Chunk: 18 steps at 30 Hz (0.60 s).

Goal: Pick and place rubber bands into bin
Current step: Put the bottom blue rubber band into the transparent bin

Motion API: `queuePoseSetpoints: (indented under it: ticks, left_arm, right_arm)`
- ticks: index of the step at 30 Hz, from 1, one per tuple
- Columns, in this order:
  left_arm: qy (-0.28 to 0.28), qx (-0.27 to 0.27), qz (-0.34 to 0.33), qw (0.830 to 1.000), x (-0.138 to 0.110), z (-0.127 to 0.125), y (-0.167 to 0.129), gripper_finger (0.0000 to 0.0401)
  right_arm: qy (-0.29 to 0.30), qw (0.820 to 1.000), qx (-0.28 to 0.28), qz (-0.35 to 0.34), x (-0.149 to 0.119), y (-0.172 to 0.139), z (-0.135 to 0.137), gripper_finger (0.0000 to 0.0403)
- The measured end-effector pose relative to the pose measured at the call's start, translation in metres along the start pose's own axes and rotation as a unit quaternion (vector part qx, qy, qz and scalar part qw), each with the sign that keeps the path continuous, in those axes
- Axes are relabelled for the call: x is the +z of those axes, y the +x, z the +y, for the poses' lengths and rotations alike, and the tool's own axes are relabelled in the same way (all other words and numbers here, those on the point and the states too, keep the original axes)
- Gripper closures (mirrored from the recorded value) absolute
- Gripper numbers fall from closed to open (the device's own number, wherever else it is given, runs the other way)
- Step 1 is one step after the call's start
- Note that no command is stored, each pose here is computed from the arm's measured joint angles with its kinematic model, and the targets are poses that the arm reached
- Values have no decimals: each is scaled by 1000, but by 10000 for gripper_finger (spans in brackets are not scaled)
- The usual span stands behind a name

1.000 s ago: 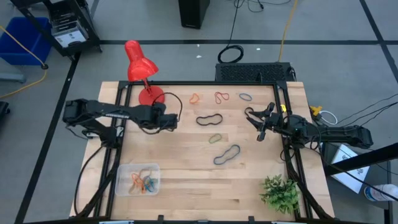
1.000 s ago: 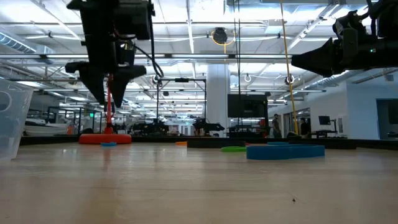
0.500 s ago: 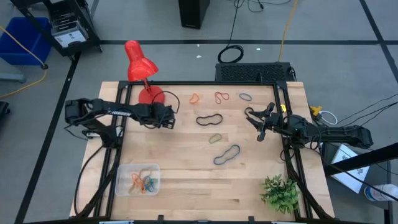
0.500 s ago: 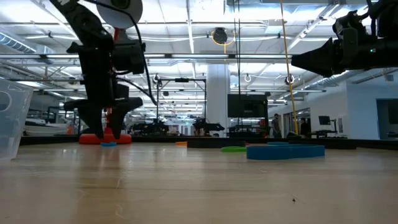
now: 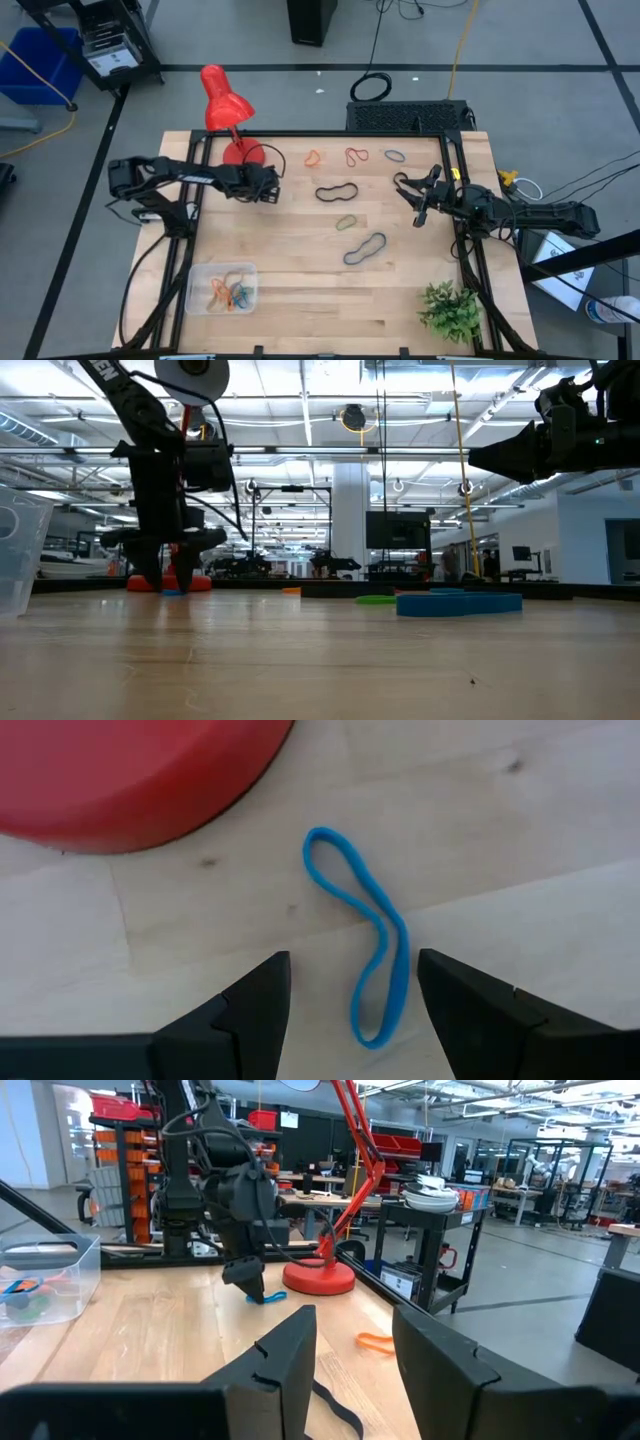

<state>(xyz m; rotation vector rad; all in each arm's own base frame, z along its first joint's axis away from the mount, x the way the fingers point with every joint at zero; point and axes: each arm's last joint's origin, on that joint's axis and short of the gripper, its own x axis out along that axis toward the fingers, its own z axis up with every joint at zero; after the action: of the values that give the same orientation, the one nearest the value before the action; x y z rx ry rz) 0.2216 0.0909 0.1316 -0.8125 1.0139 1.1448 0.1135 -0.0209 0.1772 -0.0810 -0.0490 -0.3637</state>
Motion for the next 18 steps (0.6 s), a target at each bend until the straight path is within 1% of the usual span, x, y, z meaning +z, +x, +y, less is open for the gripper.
queuePoseSetpoints:
  ticks: [3,8,10,13,18]
  left_arm:
    - [4,7,5,1000,-1,-3,8,174]
    - [2,11,7,1000,-1,-4,11,175]
    - [2,10,7,1000,-1,-4,11,183]
    - [2,8,9,1000,-2,-5,12,215]
    - [10,5,9,1000,-4,-7,11,285]
  right_arm:
    - [-2,1000,0,0,0,0,0,273]
    - [-3,1000,0,0,0,0,0,273]
    - [-3,1000,0,1,0,0,0,273]
    - [-3,1000,0,1,0,0,0,273]
    - [-3,1000,0,1,0,0,0,273]
